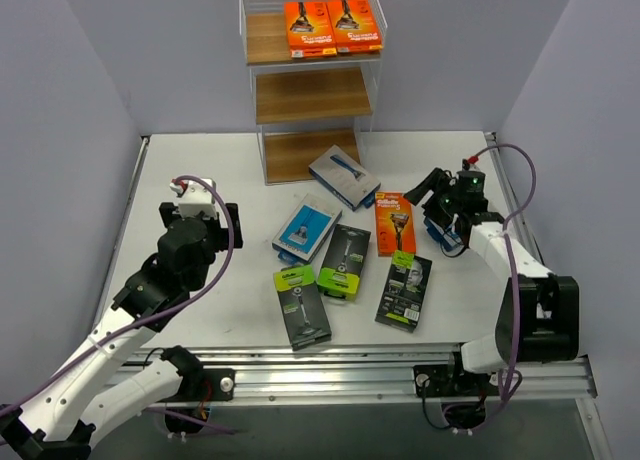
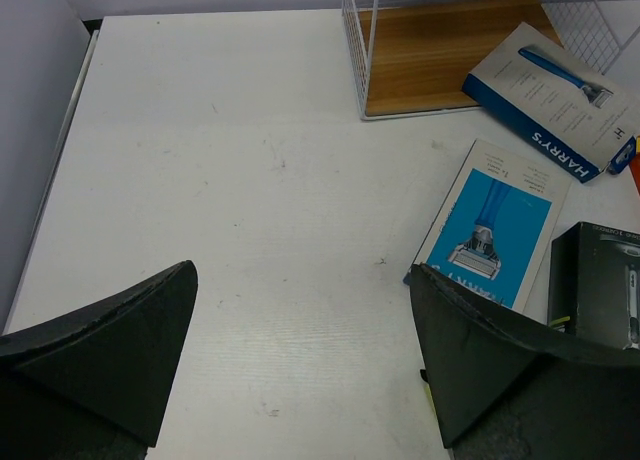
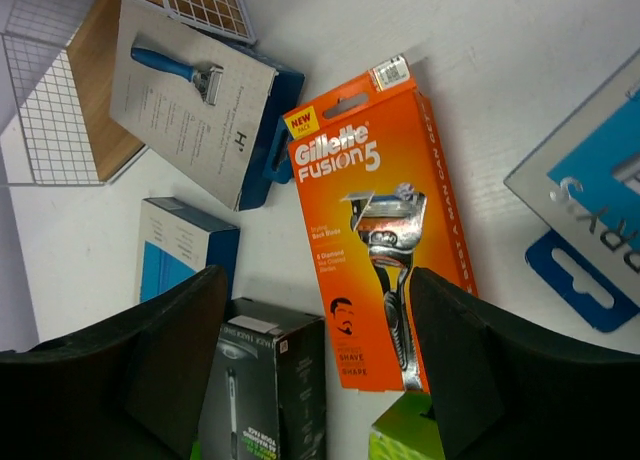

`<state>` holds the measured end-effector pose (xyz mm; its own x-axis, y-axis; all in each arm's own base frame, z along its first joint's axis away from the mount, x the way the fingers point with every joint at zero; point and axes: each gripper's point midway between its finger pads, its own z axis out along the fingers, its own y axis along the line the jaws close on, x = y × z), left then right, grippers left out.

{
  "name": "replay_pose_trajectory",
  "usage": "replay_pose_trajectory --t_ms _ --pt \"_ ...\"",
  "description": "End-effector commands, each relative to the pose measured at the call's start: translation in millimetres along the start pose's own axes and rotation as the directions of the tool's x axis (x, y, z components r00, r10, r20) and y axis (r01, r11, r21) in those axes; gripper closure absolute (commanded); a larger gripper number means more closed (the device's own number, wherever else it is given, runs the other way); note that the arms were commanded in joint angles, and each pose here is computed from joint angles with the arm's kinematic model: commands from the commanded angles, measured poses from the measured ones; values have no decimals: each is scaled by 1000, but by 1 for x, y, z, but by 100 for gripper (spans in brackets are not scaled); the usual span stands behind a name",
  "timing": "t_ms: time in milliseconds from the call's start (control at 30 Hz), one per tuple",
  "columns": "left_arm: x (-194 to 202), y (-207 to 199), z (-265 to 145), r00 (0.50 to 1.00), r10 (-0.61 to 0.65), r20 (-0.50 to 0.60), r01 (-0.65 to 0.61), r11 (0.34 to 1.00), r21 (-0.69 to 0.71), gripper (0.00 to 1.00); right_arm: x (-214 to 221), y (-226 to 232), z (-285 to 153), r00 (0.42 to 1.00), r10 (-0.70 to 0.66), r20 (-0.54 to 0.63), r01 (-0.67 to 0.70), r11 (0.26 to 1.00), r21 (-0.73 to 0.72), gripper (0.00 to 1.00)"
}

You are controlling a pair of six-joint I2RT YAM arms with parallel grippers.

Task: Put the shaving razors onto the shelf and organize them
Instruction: Grab a shaving razor with the right arm

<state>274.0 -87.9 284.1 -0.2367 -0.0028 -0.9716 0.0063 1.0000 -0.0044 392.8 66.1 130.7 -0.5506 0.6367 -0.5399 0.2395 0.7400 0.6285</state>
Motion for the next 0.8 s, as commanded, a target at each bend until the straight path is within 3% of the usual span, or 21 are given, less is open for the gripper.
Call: replay_pose_trajectory --t_ms 0,267,467,500,633,767 --pt "-24 2 -5 999 -30 46 30 1000 5 4 -24 19 10 989 -145 17 146 988 -48 31" --pt "-26 -3 -6 998 -43 46 41 998 42 3 -47 29 48 924 -382 19 382 919 -101 34" --pt "-29 -7 -9 997 -57 47 53 996 74 3 -59 39 81 873 -486 -54 459 852 -252 39" --pt "-29 -7 -9 997 -59 49 55 995 78 3 -54 34 85 842 -535 -74 498 822 -276 39" --pt "-31 -5 -11 996 -68 61 63 995 78 1 -35 29 105 776 -613 -151 520 757 -396 39" --pt "-31 -9 -10 996 -71 62 65 993 95 6 -26 20 127 755 -625 -198 503 746 -436 40"
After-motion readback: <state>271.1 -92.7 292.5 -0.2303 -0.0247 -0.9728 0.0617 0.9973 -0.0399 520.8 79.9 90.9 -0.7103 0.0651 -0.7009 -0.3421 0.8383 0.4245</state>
